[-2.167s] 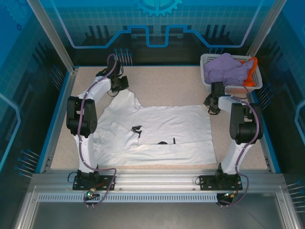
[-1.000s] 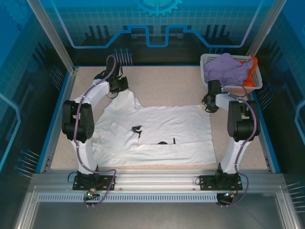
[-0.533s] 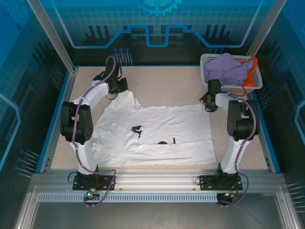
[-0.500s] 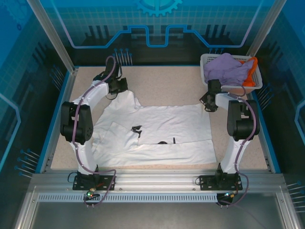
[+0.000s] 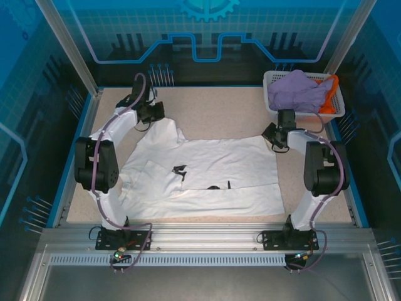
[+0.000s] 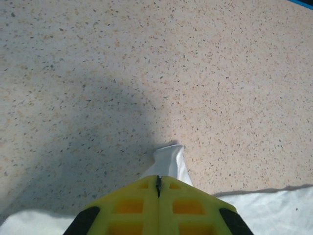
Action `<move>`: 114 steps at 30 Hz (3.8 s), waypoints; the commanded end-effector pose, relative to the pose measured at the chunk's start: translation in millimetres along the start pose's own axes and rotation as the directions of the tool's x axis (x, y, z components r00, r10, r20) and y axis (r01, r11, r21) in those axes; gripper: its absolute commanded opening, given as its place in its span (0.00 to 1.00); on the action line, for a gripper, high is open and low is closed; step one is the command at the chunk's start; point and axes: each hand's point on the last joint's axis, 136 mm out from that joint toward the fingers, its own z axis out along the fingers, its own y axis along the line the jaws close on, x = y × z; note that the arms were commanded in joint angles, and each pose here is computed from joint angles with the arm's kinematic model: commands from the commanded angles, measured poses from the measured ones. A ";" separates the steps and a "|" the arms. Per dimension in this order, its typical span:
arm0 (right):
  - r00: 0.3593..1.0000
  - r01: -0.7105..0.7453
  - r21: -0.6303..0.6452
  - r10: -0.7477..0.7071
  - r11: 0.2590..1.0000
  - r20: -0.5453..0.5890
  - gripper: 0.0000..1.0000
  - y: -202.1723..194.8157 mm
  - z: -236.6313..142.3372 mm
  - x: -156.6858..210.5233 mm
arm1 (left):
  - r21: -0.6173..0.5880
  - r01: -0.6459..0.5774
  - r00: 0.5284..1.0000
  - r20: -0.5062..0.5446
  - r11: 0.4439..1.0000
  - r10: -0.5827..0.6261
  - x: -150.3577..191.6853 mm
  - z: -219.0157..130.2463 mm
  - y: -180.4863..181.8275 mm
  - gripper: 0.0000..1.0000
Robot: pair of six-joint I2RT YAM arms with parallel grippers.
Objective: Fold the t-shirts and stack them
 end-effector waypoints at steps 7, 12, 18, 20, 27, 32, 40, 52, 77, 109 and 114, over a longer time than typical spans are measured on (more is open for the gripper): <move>0.992 0.128 -0.107 -0.126 0.986 0.024 0.00 11.7 -63.1 11.5 | 0.041 0.009 1.000 -0.004 0.999 -0.009 66.6 -76.0 2.6 0.00; 0.996 0.084 -0.082 -0.085 0.993 -0.016 0.02 -5.7 -82.2 19.7 | 0.052 0.157 0.987 -0.040 0.986 -0.155 121.3 -105.2 11.4 0.00; 0.999 0.039 -0.045 -0.039 0.998 -0.007 0.02 -27.1 -100.8 44.9 | -0.085 0.285 0.958 0.005 0.955 -0.286 167.5 -126.2 50.1 0.01; 0.999 0.041 -0.032 -0.041 0.999 0.006 0.02 -32.8 -107.7 48.2 | -0.137 0.325 0.945 0.014 0.936 -0.326 177.6 -129.1 61.8 0.00; 1.000 0.024 -0.026 -0.024 0.999 0.001 0.02 -51.4 -111.7 72.4 | -0.225 0.401 0.916 0.122 0.888 -0.383 200.8 -156.0 89.9 0.00; 1.000 0.019 0.012 -0.019 1.000 0.022 0.02 -66.1 -113.4 72.9 | -0.255 0.479 0.875 0.212 0.840 -0.435 215.6 -170.3 107.8 0.03; 0.999 -0.039 0.050 0.037 0.998 0.032 0.10 -79.1 -108.2 68.4 | -0.359 0.596 0.803 0.252 0.719 -0.540 238.4 -173.7 132.0 0.11; 0.982 -0.170 0.039 0.166 0.985 0.096 0.47 -70.6 -112.2 51.4 | -0.265 0.531 0.832 0.344 0.805 -0.436 174.9 -183.8 114.7 0.56; 0.888 -0.106 0.394 0.265 0.913 -0.376 0.46 -63.8 -27.6 124.6 | -0.558 0.371 0.816 -0.186 0.742 -0.548 161.6 -5.8 166.3 0.16; 0.587 0.353 -0.658 -0.705 0.666 -0.399 0.55 304.0 -31.6 270.6 | -0.190 0.498 0.790 -0.301 0.846 -0.533 146.2 -13.7 61.8 0.34; 0.502 0.370 -0.671 -0.746 0.643 -0.438 0.54 313.3 -12.5 311.3 | -0.235 0.533 0.733 -0.353 0.813 -0.582 151.7 4.2 87.1 0.32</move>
